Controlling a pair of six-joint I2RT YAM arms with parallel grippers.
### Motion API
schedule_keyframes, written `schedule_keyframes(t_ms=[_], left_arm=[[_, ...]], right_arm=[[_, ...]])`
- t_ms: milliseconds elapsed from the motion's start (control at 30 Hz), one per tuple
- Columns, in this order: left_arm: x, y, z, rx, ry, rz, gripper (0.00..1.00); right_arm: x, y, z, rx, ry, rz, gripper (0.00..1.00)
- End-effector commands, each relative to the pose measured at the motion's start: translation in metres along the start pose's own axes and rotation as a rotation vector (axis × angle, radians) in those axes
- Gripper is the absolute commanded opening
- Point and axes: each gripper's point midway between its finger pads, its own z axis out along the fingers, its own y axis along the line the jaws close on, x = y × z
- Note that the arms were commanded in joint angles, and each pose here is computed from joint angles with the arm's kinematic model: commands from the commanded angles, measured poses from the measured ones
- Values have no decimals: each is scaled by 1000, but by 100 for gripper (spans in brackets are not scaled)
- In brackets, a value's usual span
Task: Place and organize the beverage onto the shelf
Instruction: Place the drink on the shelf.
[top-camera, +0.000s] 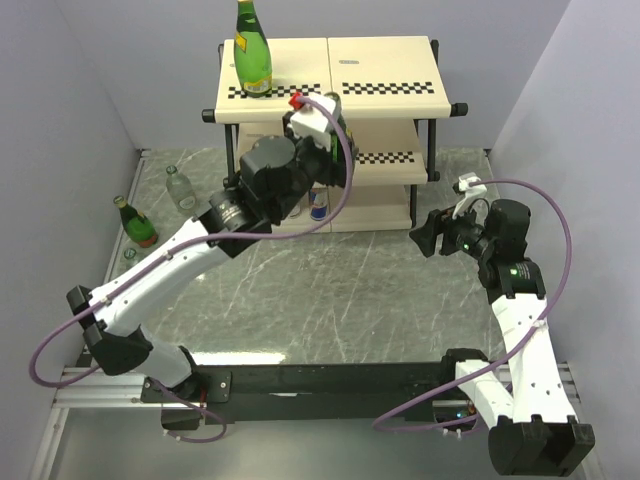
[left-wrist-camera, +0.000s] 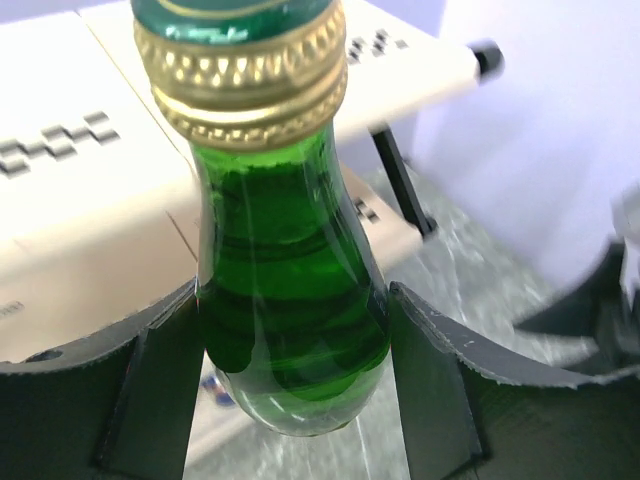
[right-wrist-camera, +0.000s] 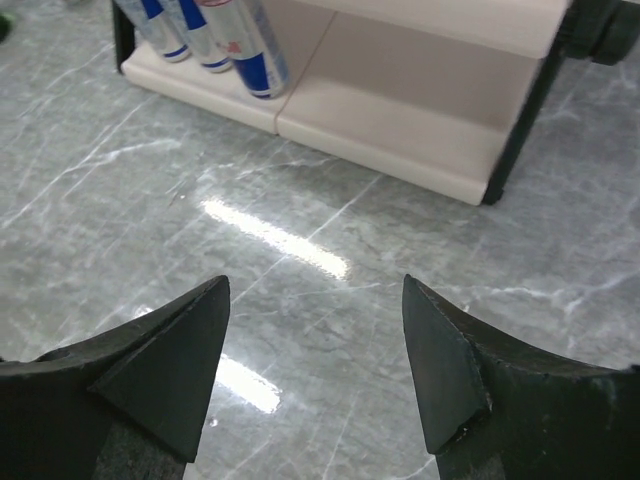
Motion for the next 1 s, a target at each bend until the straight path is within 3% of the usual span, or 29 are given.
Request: schedule_keyframes(t_ms=[0,300,967], left_arm=[[-86,21,-6,-67,-207,-61,0],[-149,42,-5,-137,-313,-39,0],[-186,108,16,-307,-418,-10,0]], right_arm=[[-5,9,1,-59,-25,-24,75],[0,12,2,-83,-9,-19,73],[3,20,0,-122,-4,-7,71]])
